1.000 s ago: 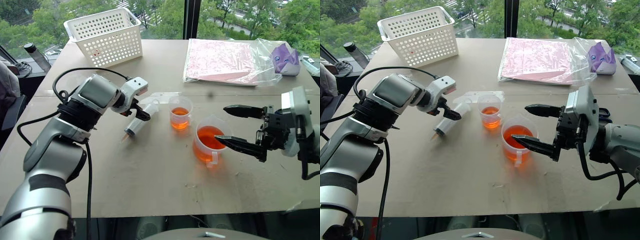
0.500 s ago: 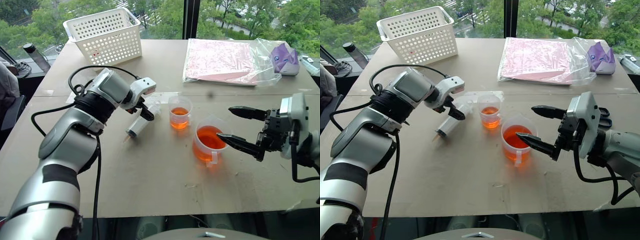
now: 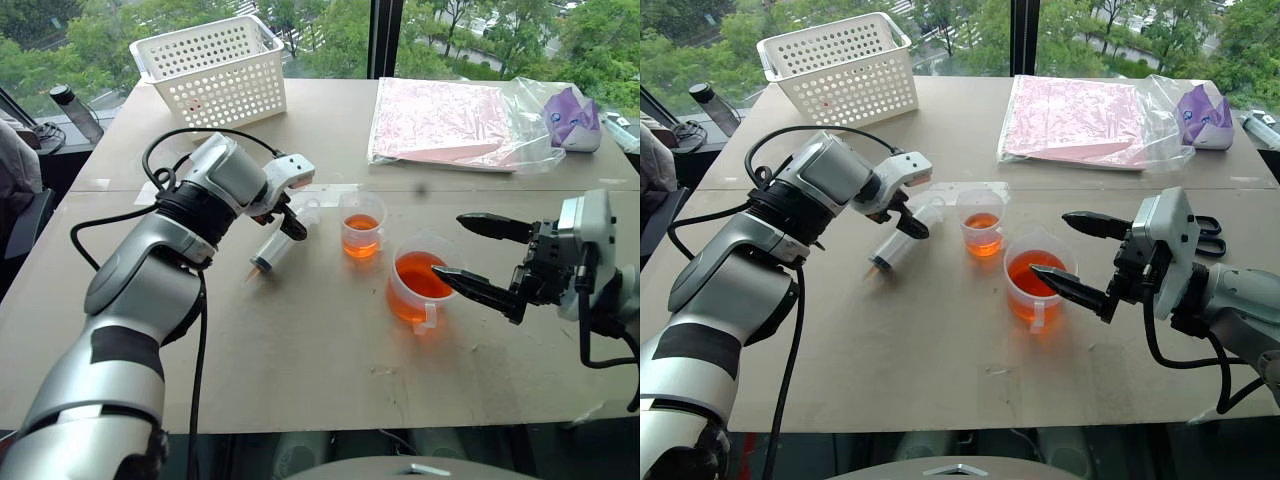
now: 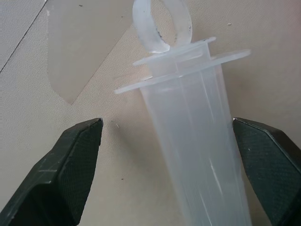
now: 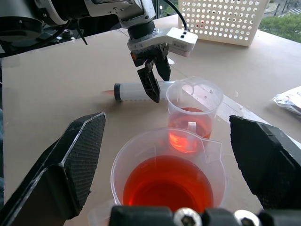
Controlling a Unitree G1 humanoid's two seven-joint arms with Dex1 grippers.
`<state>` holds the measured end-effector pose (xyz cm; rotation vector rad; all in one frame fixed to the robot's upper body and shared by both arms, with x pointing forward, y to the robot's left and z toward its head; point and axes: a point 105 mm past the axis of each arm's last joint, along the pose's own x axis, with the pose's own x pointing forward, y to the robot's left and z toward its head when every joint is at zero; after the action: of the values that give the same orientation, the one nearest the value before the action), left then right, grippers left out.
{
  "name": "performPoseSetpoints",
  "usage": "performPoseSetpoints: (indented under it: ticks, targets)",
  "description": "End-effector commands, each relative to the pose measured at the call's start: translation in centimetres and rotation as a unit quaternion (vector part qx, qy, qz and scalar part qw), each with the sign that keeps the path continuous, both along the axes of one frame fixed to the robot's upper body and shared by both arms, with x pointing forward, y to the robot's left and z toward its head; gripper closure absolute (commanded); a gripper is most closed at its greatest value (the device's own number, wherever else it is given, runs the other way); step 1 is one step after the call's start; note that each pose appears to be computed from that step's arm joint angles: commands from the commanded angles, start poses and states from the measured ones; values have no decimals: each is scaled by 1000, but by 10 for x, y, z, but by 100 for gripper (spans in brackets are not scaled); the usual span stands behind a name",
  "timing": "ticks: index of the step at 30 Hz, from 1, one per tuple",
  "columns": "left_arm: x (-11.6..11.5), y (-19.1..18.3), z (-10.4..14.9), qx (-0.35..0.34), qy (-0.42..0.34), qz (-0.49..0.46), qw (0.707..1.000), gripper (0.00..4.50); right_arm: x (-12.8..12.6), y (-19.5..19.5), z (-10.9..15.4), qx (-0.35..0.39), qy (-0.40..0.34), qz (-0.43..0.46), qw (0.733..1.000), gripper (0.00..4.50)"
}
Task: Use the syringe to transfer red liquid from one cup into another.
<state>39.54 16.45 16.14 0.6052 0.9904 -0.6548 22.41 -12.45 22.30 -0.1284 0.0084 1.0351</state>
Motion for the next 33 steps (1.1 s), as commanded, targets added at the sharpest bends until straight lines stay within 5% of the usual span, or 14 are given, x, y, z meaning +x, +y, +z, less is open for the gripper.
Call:
performPoseSetpoints:
  ticks: [1, 8, 11, 14, 26, 29, 33]
  targets:
    - [5, 1, 10, -1, -19, 9, 1000, 4, -4, 2, 10, 4, -31, 5, 1000, 0]
    - [3, -3, 6, -5, -10, 9, 1000, 4, -3, -2, 7, -8, -22, 0, 1000, 0]
    - [1, -3, 4, -5, -7, 8, 1000, 92, -5, -2, 7, -7, -21, 2, 1000, 0]
    - [0, -4, 4, -6, -5, 6, 1000, 231, -6, -1, 7, -5, -17, 7, 1000, 0]
    - [0, -3, 4, -4, -5, 4, 1000, 231, -7, 0, 7, -7, -14, 8, 1000, 0]
    - [0, -4, 5, -6, -9, 3, 1000, 308, -7, 1, 8, -7, -14, 9, 1000, 0]
    - [-1, -7, 12, -31, -19, -2, 999, 308, -7, 0, 8, -5, -14, 9, 1000, 0]
